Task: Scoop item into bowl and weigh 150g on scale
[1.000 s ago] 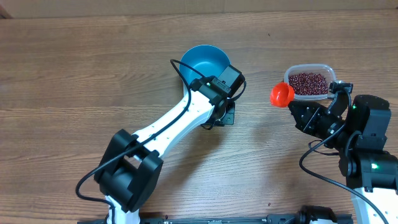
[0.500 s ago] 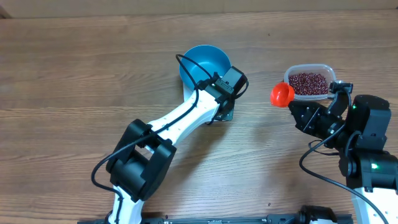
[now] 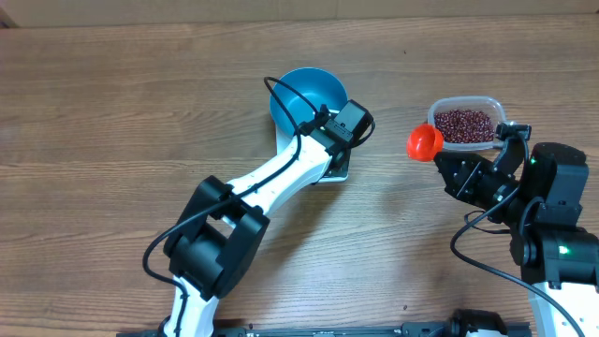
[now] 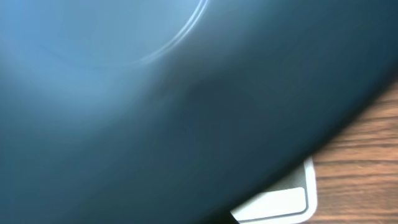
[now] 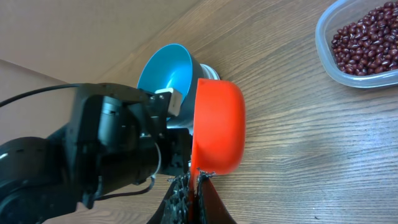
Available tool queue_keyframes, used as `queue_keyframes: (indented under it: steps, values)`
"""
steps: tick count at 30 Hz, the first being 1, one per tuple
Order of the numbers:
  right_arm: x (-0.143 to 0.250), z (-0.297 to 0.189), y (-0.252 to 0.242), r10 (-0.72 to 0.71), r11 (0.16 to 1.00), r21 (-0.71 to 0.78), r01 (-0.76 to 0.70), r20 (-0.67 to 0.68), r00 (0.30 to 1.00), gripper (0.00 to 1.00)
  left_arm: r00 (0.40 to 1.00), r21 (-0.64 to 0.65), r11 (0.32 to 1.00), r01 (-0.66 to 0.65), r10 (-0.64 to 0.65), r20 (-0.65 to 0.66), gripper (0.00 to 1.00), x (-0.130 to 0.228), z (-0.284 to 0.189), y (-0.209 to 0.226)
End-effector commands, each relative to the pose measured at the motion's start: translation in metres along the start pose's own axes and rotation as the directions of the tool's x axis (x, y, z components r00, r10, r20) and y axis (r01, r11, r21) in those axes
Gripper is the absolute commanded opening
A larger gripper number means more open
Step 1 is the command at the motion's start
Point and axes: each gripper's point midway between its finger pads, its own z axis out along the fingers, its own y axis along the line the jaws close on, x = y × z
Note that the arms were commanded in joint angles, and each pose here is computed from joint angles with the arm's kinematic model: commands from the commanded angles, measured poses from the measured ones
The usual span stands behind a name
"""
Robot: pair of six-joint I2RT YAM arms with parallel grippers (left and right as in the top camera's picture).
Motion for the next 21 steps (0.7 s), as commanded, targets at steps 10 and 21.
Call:
queue_keyframes:
  steps: [10,21]
  values:
    - [-0.0065,-0.0050,0.0045,-0.017,1.000,-0.003,0.017,0.022,1.000,0.04,1.000,-0.032,0.999,-0.026,0.026,0.006,0.04,-0.0025,0.0099,-0.0002]
    - [-0.0065,-0.0051,0.0046,-0.017,1.000,-0.004,0.017,0.022,1.000,0.04,0.999,-0.021,0.999,-0.031,0.030,-0.019,0.04,0.0033,0.0105,-0.0015]
